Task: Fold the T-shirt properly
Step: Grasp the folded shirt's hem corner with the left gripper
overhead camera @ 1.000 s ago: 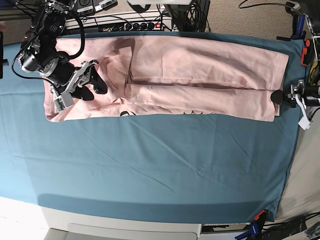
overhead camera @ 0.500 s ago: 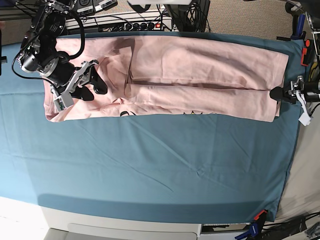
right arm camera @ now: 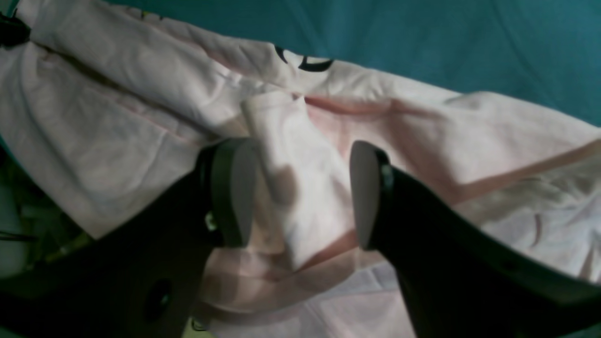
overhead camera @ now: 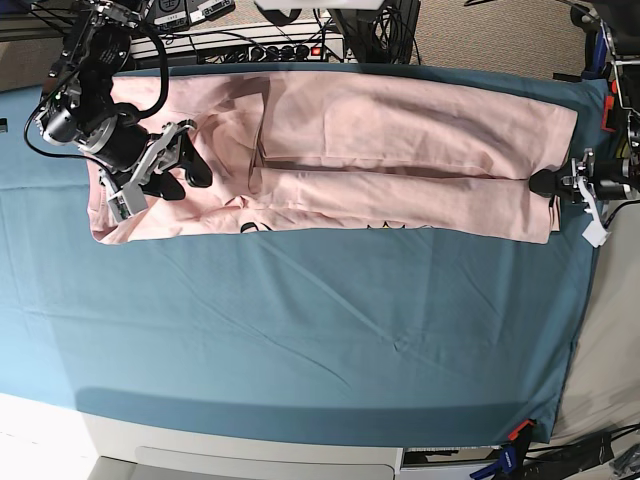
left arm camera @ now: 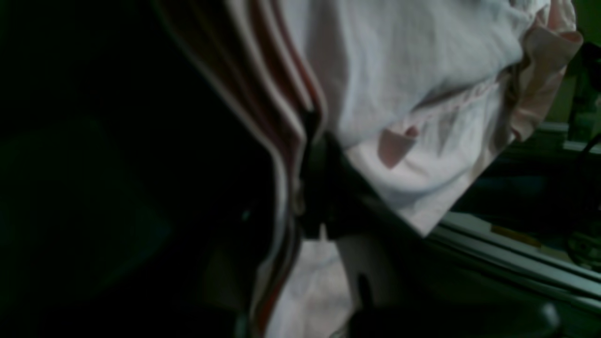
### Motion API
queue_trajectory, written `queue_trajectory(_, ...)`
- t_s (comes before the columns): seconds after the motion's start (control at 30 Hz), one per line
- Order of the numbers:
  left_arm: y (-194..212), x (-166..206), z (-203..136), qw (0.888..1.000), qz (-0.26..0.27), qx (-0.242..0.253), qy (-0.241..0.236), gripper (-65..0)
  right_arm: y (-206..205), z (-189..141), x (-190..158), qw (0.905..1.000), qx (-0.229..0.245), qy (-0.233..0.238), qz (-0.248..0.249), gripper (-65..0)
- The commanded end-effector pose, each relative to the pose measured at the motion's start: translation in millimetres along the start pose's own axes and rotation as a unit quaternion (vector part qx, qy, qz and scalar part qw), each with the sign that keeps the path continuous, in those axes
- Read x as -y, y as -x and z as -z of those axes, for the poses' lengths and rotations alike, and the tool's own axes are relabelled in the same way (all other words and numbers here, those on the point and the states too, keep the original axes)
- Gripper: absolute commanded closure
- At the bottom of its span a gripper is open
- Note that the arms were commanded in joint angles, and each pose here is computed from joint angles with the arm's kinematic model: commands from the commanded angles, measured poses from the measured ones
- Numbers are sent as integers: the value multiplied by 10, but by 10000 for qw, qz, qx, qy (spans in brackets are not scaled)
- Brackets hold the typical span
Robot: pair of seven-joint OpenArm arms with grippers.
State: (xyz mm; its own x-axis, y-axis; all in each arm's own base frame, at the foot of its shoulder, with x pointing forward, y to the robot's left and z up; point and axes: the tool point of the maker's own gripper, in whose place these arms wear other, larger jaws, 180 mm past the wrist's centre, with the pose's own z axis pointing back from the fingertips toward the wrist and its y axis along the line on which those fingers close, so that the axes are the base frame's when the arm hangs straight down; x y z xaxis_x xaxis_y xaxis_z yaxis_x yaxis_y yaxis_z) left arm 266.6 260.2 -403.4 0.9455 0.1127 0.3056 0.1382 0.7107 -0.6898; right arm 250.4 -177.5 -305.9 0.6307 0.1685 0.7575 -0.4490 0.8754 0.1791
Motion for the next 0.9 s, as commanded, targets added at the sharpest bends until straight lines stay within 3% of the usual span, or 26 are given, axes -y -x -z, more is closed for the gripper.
queue_trajectory(0.0,-17,-31,-96,9999,56,-78,-108,0,-134,-39,12,9997,234,20,-110,-322)
queue_trajectory(0.7,-17,-31,-97,9999,69,-78,-107,0,-137,-39,13,9996,243,26,-112,-322)
queue_trajectory(0.87,-30,17,-95,10000,63,-54,13,0,-84,-41,115,9993,90,307,-206,-322)
